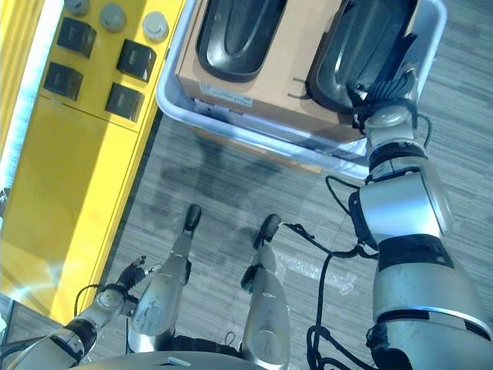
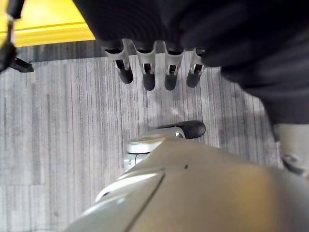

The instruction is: Move parts from the plastic box to the shelf.

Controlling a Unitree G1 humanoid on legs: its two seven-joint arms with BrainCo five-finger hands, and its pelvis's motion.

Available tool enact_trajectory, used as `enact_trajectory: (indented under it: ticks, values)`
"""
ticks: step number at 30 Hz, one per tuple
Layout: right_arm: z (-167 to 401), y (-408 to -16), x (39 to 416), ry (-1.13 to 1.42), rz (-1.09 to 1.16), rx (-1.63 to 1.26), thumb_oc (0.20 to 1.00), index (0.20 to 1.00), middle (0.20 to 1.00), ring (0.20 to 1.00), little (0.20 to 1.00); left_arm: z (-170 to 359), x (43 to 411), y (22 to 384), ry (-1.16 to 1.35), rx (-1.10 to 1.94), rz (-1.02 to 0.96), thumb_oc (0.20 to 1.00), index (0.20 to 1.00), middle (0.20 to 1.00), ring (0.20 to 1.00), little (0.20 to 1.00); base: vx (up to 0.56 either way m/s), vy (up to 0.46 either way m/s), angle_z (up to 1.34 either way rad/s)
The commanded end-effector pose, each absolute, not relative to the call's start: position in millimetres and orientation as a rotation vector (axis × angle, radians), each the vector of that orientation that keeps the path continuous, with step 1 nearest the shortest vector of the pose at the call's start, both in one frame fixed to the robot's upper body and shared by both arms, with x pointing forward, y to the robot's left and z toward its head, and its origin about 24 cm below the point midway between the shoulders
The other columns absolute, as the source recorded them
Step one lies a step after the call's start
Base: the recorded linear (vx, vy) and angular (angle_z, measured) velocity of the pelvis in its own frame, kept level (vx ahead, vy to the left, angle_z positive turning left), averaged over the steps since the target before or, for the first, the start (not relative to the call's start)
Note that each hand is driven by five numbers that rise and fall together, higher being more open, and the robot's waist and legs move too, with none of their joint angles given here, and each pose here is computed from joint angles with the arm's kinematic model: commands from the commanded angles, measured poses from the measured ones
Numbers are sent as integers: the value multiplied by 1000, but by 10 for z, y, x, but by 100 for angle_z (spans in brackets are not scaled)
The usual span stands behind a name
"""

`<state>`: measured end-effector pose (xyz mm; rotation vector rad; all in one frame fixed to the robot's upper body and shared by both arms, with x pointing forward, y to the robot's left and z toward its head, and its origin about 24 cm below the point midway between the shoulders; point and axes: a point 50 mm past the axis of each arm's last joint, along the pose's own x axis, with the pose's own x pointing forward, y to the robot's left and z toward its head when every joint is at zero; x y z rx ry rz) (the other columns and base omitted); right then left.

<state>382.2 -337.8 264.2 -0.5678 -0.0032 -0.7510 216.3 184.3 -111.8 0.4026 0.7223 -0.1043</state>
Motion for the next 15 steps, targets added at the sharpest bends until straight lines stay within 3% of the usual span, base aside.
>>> enact_trajectory:
  ticks: [1, 15]
  values:
    - [2762, -3555, 3711, 37, -804, -718, 200, 200, 200, 200, 200, -1130, 2099, 1972, 739, 424, -97, 1000, 1000, 1000, 1000, 1000, -35, 56, 19]
    - [2293, -3388, 3815, 54, -721, -632, 200, 200, 200, 200, 200, -1054, 2157, 2103, 697, 412, -8, 1000, 1000, 1000, 1000, 1000, 2, 6, -2]
